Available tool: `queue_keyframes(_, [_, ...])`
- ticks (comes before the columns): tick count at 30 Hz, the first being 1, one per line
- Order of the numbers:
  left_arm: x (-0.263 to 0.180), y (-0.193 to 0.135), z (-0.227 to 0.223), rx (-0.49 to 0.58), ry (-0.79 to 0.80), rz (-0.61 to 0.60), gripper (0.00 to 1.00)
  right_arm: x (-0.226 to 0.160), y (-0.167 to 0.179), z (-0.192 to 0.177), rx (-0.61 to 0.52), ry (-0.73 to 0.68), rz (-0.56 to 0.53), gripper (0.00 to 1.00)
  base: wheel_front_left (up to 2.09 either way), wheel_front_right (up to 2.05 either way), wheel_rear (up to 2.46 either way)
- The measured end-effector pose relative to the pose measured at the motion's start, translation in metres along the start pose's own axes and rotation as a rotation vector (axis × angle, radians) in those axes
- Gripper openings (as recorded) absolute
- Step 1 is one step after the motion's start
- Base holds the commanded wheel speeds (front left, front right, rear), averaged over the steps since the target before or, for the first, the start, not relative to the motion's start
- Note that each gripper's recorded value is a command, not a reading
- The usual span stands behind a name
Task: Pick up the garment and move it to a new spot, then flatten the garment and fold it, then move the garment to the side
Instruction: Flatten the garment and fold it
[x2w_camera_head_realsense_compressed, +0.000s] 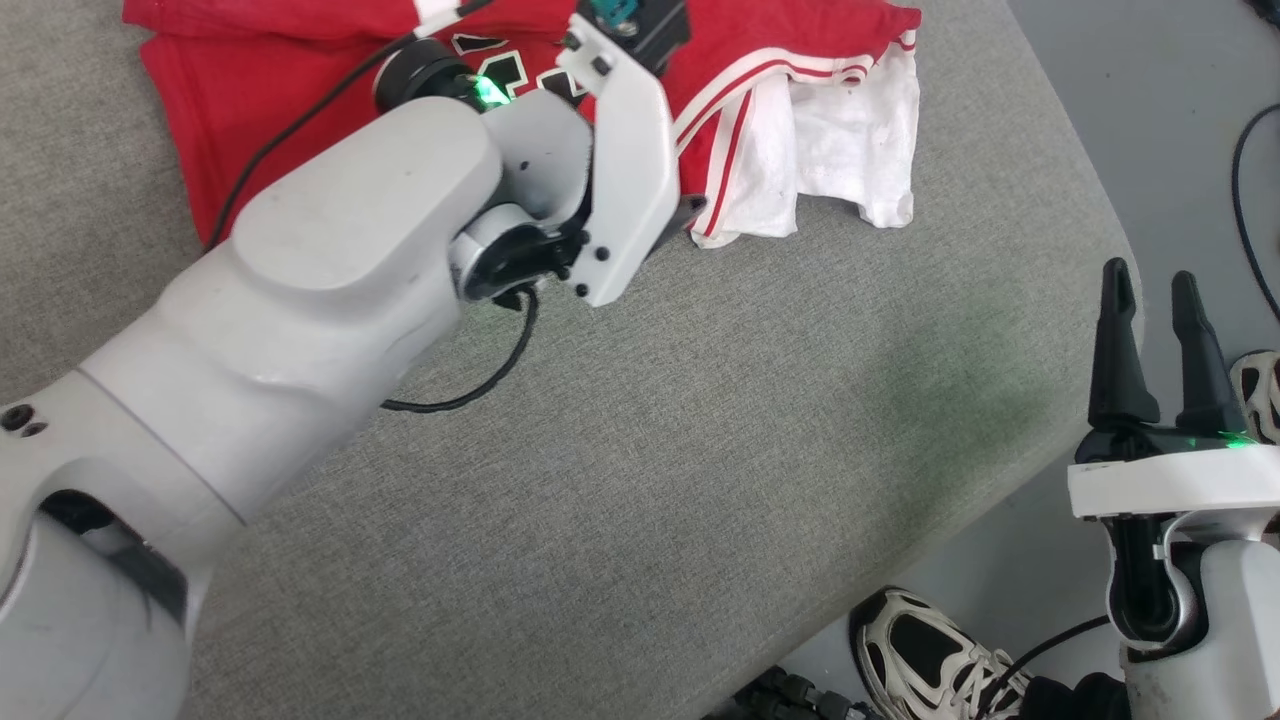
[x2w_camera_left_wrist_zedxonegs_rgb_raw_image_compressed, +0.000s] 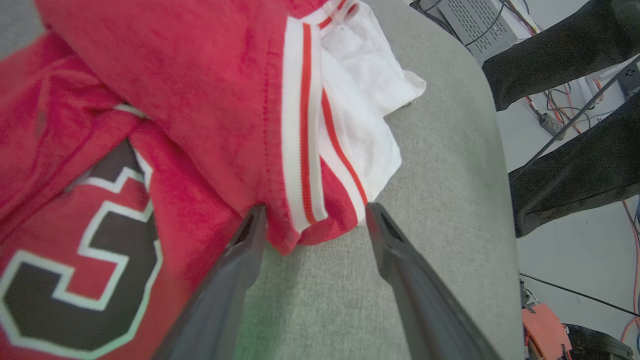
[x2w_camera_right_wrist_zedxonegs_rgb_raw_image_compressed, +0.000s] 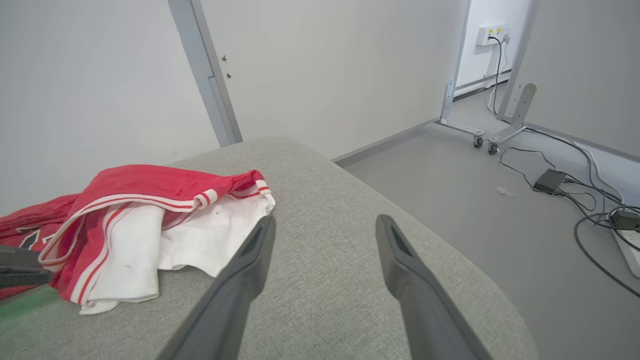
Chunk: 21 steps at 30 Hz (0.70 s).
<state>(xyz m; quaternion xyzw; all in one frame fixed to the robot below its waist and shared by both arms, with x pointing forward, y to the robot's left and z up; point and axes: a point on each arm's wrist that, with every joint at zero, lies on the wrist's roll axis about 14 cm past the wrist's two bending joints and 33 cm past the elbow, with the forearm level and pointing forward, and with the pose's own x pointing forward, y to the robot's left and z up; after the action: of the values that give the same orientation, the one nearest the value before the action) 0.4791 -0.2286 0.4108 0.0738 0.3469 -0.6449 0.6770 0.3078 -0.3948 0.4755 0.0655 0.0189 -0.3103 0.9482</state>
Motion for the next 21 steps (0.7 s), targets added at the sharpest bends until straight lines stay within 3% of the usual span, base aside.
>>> queue_keyframes(4, [0.005,0.007,0.001,0.034,-0.016,0.035,1.00,-0.001,0.005,-0.003,-0.001,0.004,0.009,1.00,0.00,0.00,0.00])
queue_keyframes(5, [0.006,0.012,0.002,0.023,-0.034,0.046,0.89,-0.001,0.007,-0.003,-0.001,0.005,0.011,1.00,0.00,0.00,0.00])
queue_keyframes(6, [0.006,0.018,0.003,0.018,-0.050,0.061,0.69,-0.001,0.008,-0.004,0.000,0.005,0.014,1.00,0.00,0.00,0.00])
queue_keyframes(8, [0.008,0.024,0.004,0.030,-0.066,0.084,0.00,0.000,0.012,-0.005,-0.001,0.009,0.021,1.00,0.00,0.00,0.00])
queue_keyframes(16, [0.005,0.026,0.003,0.014,-0.053,0.079,0.00,0.001,0.020,-0.007,-0.001,0.009,0.042,1.00,0.00,0.00,0.00])
queue_keyframes(21, [-0.024,0.032,0.030,0.020,-0.121,0.088,0.00,0.006,0.032,0.001,0.010,-0.011,0.086,1.00,0.00,0.00,0.00])
